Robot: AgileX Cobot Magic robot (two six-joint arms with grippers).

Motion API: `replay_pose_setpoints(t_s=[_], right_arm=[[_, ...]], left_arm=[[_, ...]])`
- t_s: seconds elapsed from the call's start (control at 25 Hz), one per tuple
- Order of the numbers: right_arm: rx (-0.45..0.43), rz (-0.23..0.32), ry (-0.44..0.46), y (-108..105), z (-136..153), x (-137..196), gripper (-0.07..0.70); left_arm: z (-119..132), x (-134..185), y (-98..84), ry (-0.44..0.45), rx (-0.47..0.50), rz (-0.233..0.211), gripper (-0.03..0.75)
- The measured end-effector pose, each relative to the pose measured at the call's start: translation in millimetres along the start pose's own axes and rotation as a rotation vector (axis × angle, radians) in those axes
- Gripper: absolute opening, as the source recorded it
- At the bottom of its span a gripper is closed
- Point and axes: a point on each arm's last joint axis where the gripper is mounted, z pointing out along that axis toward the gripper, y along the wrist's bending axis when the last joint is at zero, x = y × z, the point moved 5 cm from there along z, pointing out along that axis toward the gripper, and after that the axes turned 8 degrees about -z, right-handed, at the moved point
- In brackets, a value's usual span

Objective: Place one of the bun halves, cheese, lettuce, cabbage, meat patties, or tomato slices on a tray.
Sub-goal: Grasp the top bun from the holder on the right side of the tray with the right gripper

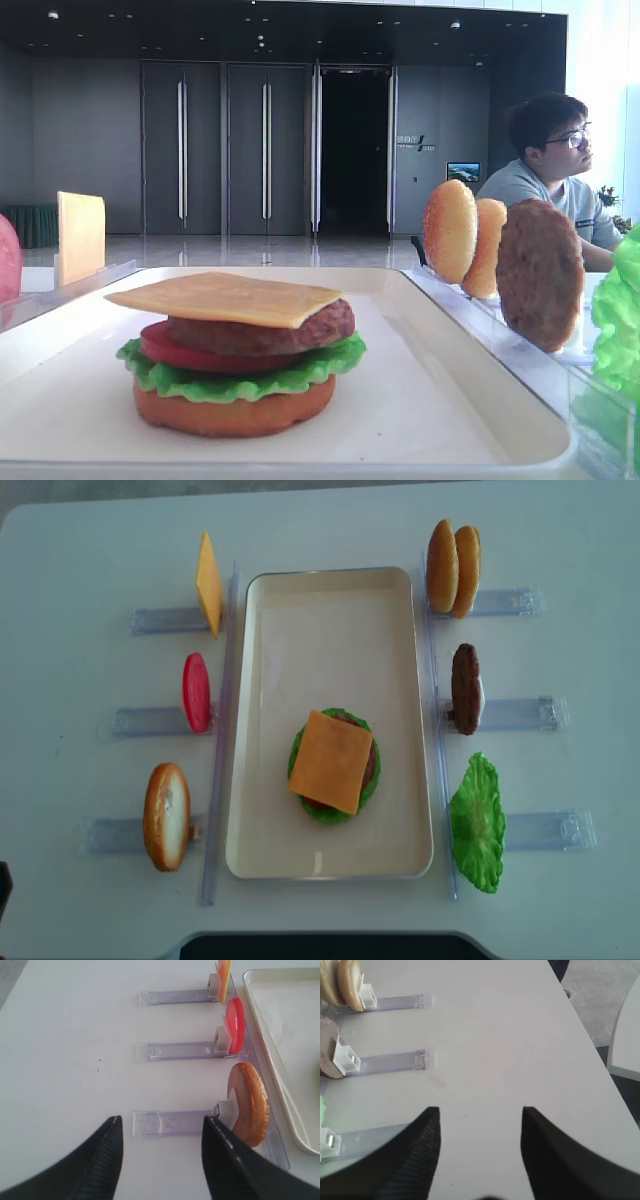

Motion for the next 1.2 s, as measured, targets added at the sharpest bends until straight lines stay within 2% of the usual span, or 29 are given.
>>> replay_pose_setpoints(t_s=[0.24,0.72,0.92,1.04,1.2], right_arm=[[0.0,0.0,0.0,0.0,0.0,0.0,0.352],[-0.001,0.001,0.0,0.2,0.0,0.0,0.349],[-0.053,0.013,0.005,5.9,-1.0,-11.9,0.344],[-0.076,0.006,0.081,6.1,8.5,-30.0,0.344],[-0.093,-0.008,0.21,3.0,34.8,-64.6,0.342]], left_arm=[[0.2,0.0,-1.1,0.002,0.026,0.015,0.391],[0.2,0.0,-1.2,0.002,0.028,0.016,0.391],[0.2,0.0,-1.2,0.002,0.028,0.016,0.391],[0.2,0.0,-1.2,0.002,0.028,0.016,0.391],[0.2,-0.2,-1.2,0.001,0.028,0.016,0.391]])
